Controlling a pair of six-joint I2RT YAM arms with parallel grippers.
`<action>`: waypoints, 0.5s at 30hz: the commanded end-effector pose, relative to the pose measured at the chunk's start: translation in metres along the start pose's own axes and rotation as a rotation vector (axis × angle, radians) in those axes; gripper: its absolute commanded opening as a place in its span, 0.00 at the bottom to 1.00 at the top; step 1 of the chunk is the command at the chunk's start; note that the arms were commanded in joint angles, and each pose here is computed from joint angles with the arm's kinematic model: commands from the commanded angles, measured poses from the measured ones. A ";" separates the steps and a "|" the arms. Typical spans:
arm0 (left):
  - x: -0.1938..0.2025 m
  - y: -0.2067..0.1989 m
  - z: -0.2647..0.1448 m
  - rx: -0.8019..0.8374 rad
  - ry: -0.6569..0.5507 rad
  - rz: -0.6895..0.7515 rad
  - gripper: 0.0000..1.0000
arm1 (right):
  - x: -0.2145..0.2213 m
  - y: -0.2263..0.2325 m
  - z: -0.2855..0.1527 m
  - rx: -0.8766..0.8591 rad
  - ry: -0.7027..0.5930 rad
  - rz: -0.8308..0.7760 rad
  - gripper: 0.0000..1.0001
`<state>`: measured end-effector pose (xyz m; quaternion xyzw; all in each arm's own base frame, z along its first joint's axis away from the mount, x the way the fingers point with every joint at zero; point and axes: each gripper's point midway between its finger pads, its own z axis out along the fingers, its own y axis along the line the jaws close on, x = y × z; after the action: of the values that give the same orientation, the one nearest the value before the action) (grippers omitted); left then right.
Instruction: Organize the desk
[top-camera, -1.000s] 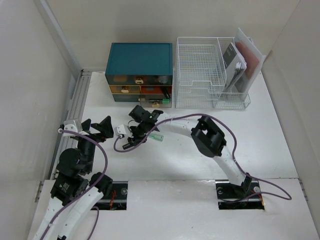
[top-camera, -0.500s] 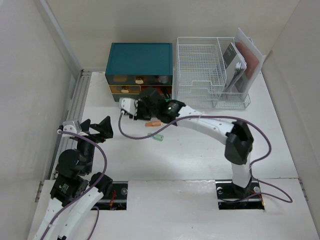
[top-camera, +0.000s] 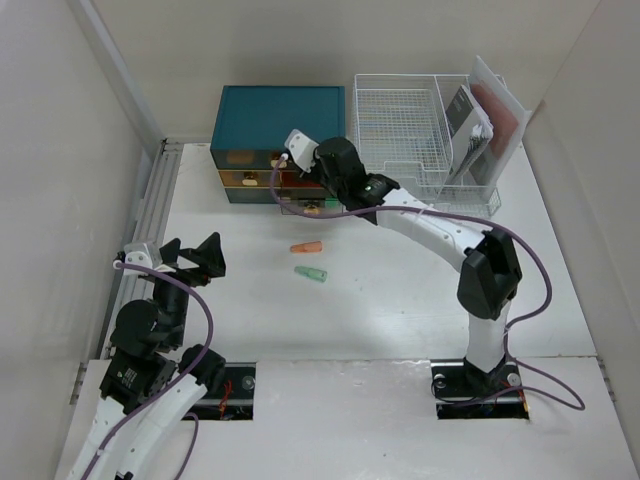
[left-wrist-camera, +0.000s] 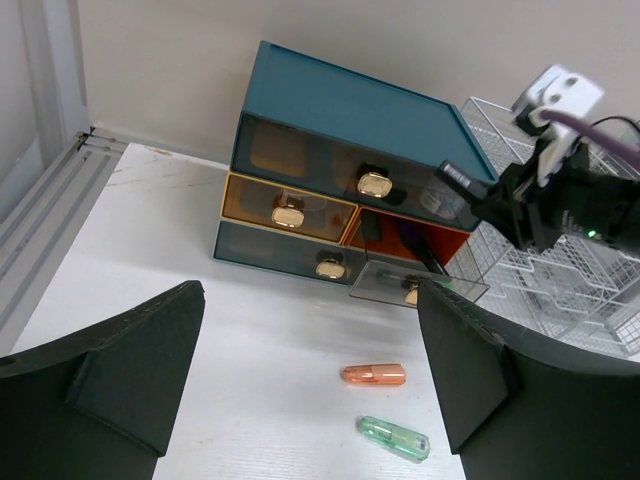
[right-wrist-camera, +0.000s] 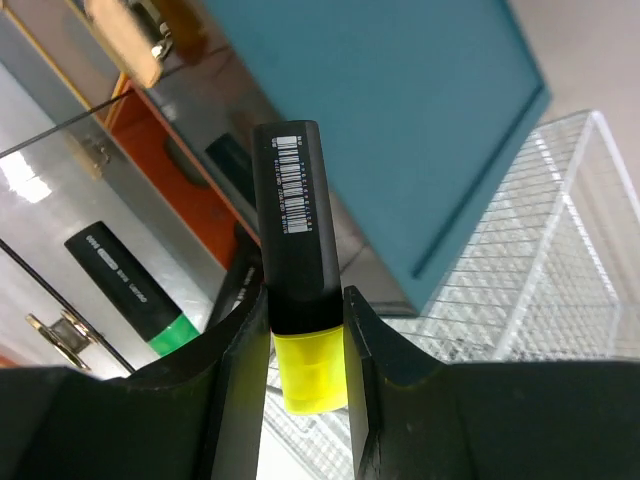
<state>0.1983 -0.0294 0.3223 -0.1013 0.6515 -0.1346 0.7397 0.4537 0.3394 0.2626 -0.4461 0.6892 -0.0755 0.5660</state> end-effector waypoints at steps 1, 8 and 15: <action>-0.009 -0.003 -0.001 0.015 -0.038 -0.012 0.85 | -0.007 0.002 0.004 0.037 -0.012 0.020 0.01; -0.009 -0.003 -0.001 0.015 -0.038 -0.012 0.85 | 0.004 0.018 0.018 -0.004 0.012 -0.013 0.07; -0.009 -0.003 -0.001 0.015 -0.038 -0.012 0.85 | 0.019 0.042 0.029 -0.084 0.054 -0.038 0.48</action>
<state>0.1983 -0.0294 0.3223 -0.1013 0.6515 -0.1346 0.7397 0.4569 0.3516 0.2080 -0.4753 0.7044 -0.0829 0.5206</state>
